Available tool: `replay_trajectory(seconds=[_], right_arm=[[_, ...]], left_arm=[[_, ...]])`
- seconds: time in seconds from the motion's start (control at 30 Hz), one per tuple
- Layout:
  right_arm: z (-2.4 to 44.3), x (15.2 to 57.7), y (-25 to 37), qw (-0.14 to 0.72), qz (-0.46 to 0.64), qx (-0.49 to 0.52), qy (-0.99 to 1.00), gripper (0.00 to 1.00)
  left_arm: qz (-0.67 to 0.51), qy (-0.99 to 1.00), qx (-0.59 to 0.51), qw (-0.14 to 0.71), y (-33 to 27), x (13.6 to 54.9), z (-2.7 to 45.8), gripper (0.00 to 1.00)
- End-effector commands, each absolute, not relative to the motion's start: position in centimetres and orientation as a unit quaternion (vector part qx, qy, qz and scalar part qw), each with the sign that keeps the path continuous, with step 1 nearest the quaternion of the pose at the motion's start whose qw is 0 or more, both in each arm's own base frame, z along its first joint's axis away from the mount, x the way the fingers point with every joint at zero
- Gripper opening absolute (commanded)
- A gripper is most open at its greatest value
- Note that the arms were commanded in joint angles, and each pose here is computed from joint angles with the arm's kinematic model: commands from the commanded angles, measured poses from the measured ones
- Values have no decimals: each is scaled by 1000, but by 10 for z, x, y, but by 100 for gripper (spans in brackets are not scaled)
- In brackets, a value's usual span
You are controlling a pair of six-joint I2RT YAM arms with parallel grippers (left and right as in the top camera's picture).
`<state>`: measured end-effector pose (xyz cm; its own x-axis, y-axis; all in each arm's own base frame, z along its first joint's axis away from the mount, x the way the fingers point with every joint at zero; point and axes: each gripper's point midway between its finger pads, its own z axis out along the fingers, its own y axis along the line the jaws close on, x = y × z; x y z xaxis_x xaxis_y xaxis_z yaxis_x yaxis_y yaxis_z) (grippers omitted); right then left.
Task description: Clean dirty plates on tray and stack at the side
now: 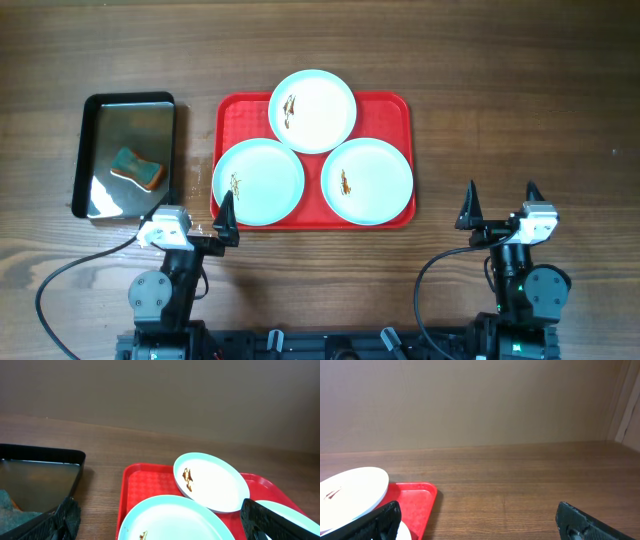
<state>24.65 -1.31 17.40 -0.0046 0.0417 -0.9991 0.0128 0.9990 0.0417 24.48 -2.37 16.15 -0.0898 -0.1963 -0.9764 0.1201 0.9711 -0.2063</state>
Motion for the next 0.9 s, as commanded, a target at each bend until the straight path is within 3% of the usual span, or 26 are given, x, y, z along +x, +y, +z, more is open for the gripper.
replay_trajectory(seconds=[0.0, 0.87], right_arm=[[176, 246, -15, 709, 12, 26, 705, 100], [176, 246, -15, 709, 12, 26, 705, 100]], left_arm=[[-109, 730, -21, 674, -23, 245, 158, 100], [-109, 730, -21, 674, -23, 245, 158, 100]])
